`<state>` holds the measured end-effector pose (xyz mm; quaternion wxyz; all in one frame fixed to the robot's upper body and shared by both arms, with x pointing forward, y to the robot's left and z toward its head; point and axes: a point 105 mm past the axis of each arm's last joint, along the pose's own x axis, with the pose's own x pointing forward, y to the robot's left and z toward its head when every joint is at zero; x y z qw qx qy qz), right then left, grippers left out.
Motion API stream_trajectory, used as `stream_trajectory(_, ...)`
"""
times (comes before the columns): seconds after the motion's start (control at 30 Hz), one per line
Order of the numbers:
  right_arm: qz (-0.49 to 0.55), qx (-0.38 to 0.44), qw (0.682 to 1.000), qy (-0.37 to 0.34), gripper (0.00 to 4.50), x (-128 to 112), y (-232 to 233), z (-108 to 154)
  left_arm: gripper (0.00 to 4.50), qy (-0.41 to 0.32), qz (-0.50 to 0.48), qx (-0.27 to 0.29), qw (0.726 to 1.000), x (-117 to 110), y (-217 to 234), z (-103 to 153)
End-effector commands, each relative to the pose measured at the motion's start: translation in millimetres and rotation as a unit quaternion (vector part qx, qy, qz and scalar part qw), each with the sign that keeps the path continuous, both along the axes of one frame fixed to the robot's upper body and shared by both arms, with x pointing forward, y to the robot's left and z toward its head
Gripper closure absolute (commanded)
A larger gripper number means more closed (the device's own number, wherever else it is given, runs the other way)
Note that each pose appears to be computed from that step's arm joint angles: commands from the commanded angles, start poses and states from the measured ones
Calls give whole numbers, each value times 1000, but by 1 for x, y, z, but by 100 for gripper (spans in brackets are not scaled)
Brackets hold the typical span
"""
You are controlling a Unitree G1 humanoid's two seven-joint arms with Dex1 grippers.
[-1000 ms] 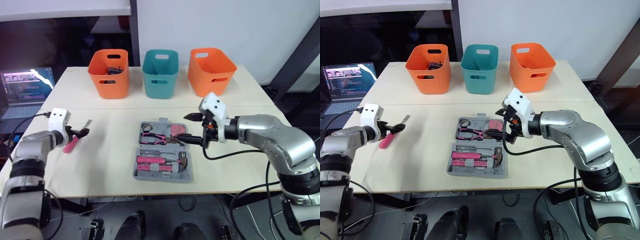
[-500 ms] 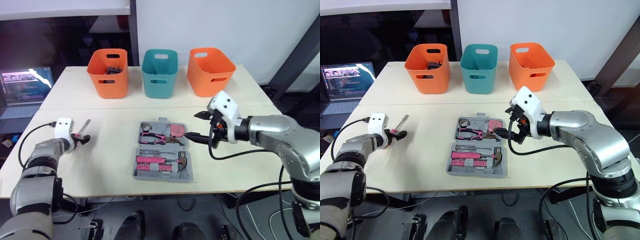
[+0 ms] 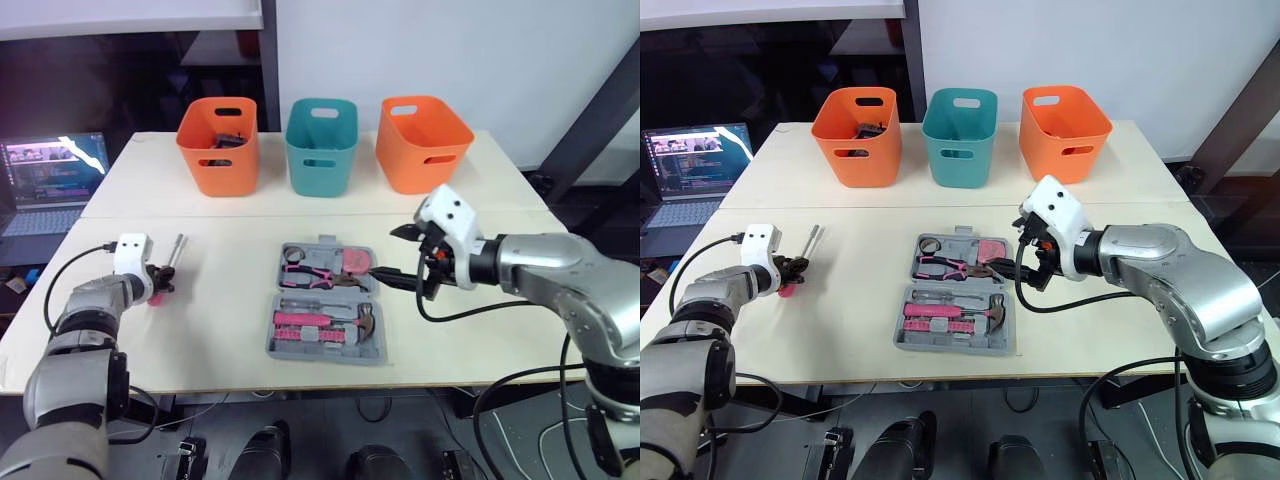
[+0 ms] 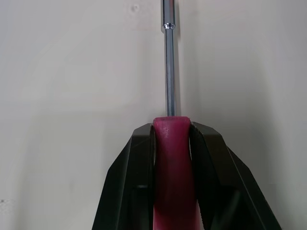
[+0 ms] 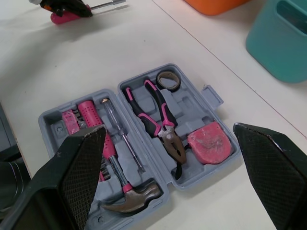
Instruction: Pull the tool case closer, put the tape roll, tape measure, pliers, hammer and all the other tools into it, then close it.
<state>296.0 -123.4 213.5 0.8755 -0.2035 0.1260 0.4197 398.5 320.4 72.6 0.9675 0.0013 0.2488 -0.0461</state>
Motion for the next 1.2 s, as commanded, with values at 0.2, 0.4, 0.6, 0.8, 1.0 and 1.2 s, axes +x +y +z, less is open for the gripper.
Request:
stream_trajectory(0.2,1,-1,1000,-14,0,-1,1,1,392,-28,-101,0,994,-22,-45,28)
stream_trajectory(0.4,2,0,1000,-8,0,0,3,-4,392,11,-107,6,994,-59,-64,16)
stream_trajectory(0.6,6,3,1000,-8,0,1,7,-7,392,62,-107,1,992,-80,-74,-5)
stream_trajectory(0.8,6,5,1000,-13,0,2,10,-7,392,85,-98,-3,992,-82,-71,-14)
stream_trajectory(1.0,5,5,1000,-18,0,3,10,-5,94,93,-100,-13,991,-80,-75,-13)
stream_trajectory(1.2,3,6,1000,-20,0,4,10,-5,4,103,-97,4,990,-77,-72,-10)
